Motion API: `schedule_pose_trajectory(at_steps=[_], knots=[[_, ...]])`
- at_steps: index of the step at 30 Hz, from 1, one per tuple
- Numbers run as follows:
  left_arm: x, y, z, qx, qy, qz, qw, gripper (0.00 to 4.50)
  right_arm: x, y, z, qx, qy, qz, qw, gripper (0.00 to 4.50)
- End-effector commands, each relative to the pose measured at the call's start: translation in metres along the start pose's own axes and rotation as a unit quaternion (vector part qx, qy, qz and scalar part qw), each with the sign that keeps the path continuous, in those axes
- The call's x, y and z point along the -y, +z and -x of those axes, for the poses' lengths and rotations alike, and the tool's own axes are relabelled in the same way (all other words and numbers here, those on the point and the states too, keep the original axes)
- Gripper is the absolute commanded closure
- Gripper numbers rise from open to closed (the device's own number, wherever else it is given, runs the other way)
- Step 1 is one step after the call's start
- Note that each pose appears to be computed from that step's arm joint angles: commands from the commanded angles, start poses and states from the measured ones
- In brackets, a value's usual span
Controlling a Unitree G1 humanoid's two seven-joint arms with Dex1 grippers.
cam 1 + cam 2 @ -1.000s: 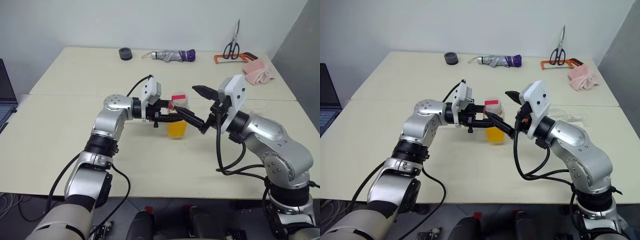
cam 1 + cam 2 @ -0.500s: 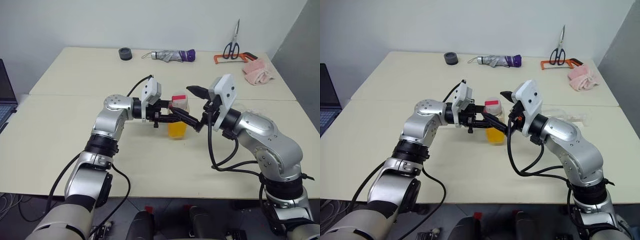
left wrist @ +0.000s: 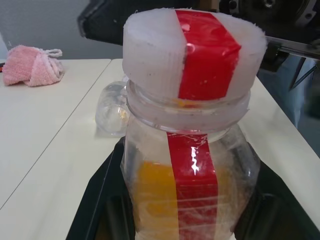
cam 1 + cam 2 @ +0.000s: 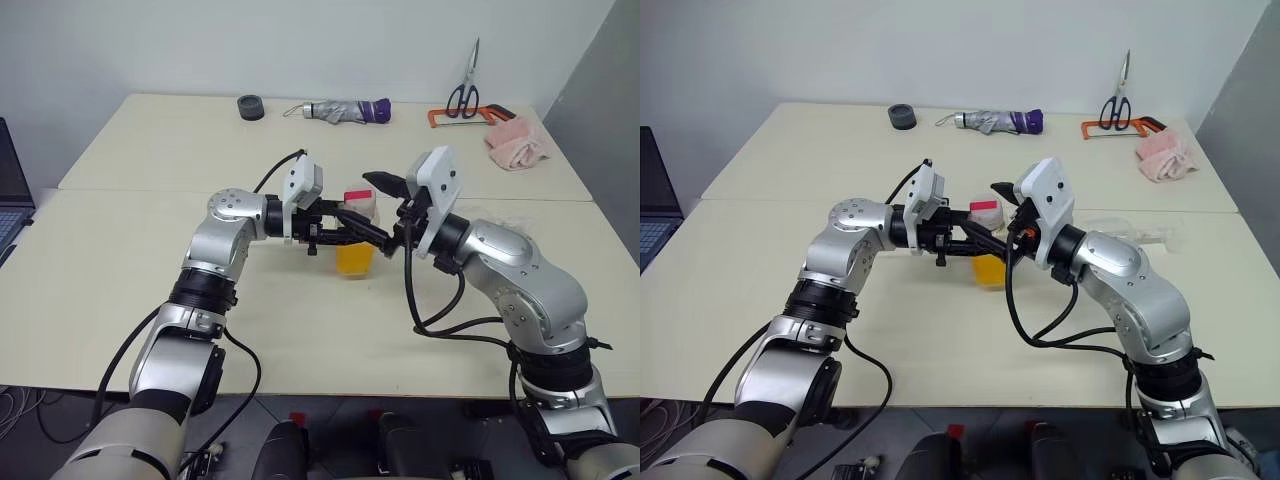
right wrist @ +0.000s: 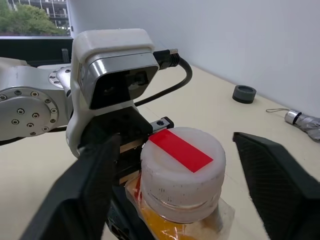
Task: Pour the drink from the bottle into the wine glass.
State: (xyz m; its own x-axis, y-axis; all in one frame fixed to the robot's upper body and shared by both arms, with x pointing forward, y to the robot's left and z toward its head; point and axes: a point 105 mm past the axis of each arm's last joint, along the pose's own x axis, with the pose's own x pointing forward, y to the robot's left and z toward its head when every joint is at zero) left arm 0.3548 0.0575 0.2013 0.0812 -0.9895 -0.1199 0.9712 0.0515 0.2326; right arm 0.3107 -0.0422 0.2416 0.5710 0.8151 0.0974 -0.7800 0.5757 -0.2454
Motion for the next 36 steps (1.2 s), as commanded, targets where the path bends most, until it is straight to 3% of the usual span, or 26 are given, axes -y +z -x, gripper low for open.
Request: schedule_pose_trajectory(at_steps=[1,3,4,13,20,25,27,32,36], knots=[[0.001,0.018,-0.001,0.02,-0.002,-0.034,0.999,2.63,-0.003,0.014,-0.002,0.023,0.006,0.026,0.999,1.88],[0.001,0.018,-0.001,0.02,-0.002,-0.034,0.999,2.63,-0.003,0.013,-0.002,0.022,0.007,0.03,0.999,2.63],[0.001,0.018,-0.001,0.02,-0.002,-0.034,0.999,2.63,-0.003,0.013,-0.002,0.022,0.007,0.031,0.999,2.67],[0.0,0.018,0.0,0.021,-0.001,-0.033,0.999,2.63,-0.005,0.022,0.002,0.067,0.006,-0.044,0.997,2.69],[0.0,0.018,0.001,0.022,0.002,-0.033,0.999,2.63,0.007,0.028,0.008,0.083,-0.051,0.02,0.995,2.76],[-0.001,0.017,0.004,0.021,0.012,-0.032,0.999,2.63,0.021,0.036,0.034,0.099,-0.099,0.035,0.99,2.76],[-0.002,0.017,0.006,0.022,0.019,-0.031,0.999,2.63,0.027,0.025,0.053,0.073,-0.116,0.028,0.99,2.76],[-0.003,0.018,0.009,0.027,0.032,-0.027,0.999,2.63,0.037,-0.048,0.111,-0.072,-0.176,-0.008,0.982,2.76],[-0.003,0.016,0.01,0.028,0.033,-0.024,0.999,2.63,0.06,-0.102,0.146,-0.128,-0.283,-0.035,0.95,2.76]])
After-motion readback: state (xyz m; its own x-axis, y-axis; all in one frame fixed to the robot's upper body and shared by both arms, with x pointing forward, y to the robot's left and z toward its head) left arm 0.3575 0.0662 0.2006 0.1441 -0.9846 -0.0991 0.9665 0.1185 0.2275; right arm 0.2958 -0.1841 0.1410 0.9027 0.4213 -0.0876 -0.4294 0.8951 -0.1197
